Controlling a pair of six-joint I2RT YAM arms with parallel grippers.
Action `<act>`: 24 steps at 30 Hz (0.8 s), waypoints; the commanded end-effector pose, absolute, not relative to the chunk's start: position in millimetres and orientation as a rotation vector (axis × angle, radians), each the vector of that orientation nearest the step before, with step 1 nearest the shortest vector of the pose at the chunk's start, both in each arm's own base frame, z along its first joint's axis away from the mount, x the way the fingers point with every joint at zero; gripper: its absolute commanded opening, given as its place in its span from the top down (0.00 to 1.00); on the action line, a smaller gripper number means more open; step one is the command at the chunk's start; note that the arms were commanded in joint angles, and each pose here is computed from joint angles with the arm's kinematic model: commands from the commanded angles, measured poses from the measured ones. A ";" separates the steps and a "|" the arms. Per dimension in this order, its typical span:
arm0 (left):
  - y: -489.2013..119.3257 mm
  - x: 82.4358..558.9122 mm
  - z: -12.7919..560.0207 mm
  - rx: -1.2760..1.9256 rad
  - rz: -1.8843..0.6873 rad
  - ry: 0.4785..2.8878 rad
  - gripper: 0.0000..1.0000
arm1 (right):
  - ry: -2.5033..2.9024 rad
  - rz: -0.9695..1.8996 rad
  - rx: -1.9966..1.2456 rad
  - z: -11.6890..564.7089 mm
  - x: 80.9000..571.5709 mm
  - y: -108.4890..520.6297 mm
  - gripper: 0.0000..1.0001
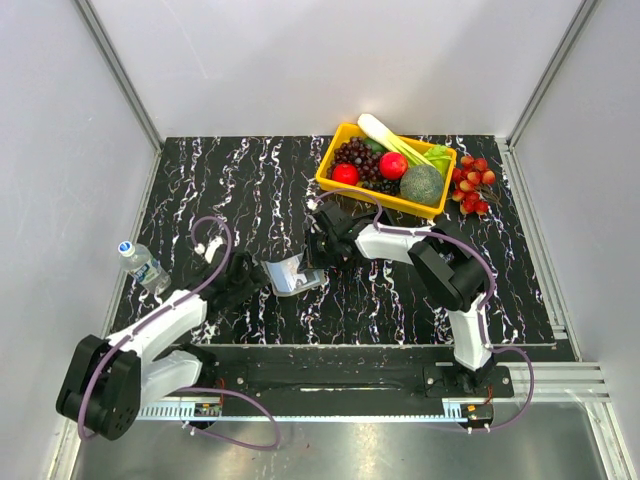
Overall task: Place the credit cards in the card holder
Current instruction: Insert the credit card into the card holder.
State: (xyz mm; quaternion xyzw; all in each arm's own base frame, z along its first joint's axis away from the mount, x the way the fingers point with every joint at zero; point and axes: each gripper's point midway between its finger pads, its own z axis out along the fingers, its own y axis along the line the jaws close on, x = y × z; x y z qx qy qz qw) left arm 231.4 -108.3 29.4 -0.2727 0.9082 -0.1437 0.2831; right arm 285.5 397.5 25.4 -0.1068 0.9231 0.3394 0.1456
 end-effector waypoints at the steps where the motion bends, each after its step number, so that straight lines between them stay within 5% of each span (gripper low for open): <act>1: -99.7 229.3 34.3 -0.759 -0.359 2.394 0.15 | 2.808 0.827 -0.340 -15.5 260.3 380.5 1.00; 11: -109.9 226.8 58.6 -0.732 -0.535 2.288 0.07 | 2.811 0.819 -0.343 -15.8 261.3 380.6 1.00; 17: -128.0 221.0 34.6 -0.726 -0.608 2.389 0.11 | 2.809 0.827 -0.347 -14.6 261.4 381.7 1.00; 22: -141.6 218.6 24.2 -0.715 -0.640 2.431 0.21 | 2.806 0.826 -0.349 -13.7 261.3 381.2 1.00; 24: -144.6 221.0 22.2 -0.721 -0.655 2.428 0.36 | 2.806 0.827 -0.347 -13.6 262.2 380.5 1.00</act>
